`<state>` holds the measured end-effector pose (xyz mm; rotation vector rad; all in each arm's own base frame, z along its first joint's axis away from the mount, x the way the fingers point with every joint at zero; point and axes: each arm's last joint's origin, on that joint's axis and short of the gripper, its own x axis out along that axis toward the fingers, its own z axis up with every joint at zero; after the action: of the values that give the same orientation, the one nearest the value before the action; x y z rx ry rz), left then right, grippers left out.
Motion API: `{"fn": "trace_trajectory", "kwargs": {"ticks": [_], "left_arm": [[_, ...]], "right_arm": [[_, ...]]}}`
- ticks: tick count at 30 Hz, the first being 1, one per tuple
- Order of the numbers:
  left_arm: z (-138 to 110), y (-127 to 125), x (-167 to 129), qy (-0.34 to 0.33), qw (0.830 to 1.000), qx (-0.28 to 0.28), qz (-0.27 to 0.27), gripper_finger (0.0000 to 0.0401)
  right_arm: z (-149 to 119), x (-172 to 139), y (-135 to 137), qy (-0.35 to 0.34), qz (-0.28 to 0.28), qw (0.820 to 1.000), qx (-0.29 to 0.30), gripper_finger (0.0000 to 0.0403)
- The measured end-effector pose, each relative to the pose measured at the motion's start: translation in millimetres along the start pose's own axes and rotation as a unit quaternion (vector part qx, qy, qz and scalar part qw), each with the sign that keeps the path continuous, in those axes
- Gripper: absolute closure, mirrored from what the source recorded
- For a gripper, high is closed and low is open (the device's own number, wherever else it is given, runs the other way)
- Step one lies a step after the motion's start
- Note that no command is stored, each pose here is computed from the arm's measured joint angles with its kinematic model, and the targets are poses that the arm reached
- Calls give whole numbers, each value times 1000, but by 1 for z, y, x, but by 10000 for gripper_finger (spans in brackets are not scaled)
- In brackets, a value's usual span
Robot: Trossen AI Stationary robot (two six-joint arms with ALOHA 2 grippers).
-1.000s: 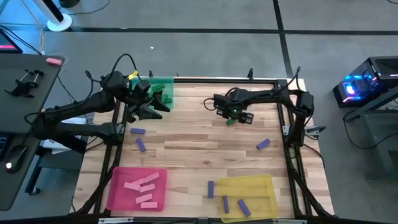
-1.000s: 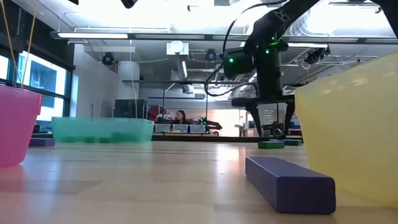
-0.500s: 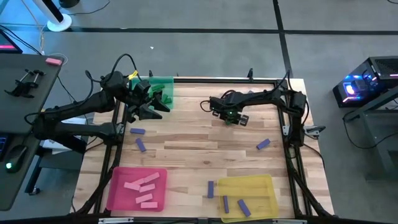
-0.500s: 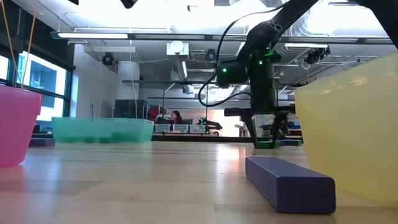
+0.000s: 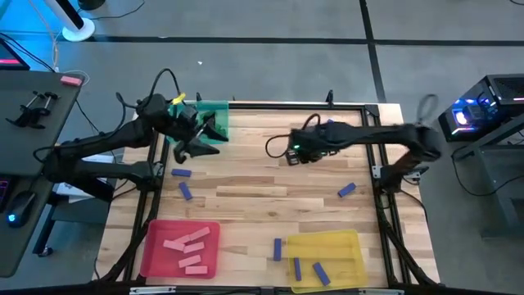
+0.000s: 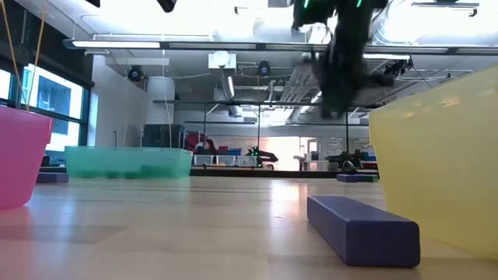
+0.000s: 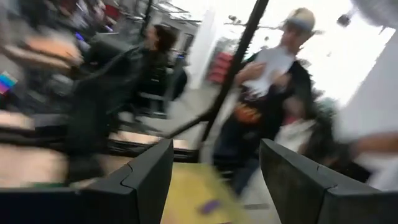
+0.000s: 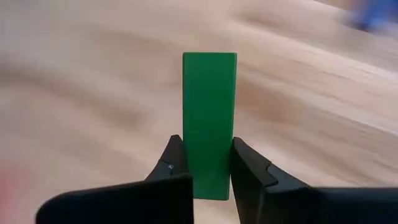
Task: Sort blocks
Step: Put the green block into the green bin
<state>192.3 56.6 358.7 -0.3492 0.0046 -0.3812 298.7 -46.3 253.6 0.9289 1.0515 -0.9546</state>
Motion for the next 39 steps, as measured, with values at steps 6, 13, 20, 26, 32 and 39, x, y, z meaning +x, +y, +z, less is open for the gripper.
{"fn": "trace_trajectory", "kwargs": {"ticks": [6,13,20,26,32,39], "left_arm": [[-19,16,19,52,967,235,84,177],[-54,22,76,120,876,461,77,177],[-75,20,127,165,837,516,78,177],[-79,18,148,163,834,521,80,177],[-89,20,163,171,833,522,57,183],[-87,12,168,155,823,543,55,248]], "right_arm": [[-9,-91,1,-36,303,945,-122,371],[-19,-99,12,19,393,899,-192,371],[-19,-78,30,59,419,872,-247,371],[-19,-77,32,64,426,865,-257,371],[-19,-78,32,69,431,862,-257,371],[-20,-77,32,83,431,863,-250,371]]}}
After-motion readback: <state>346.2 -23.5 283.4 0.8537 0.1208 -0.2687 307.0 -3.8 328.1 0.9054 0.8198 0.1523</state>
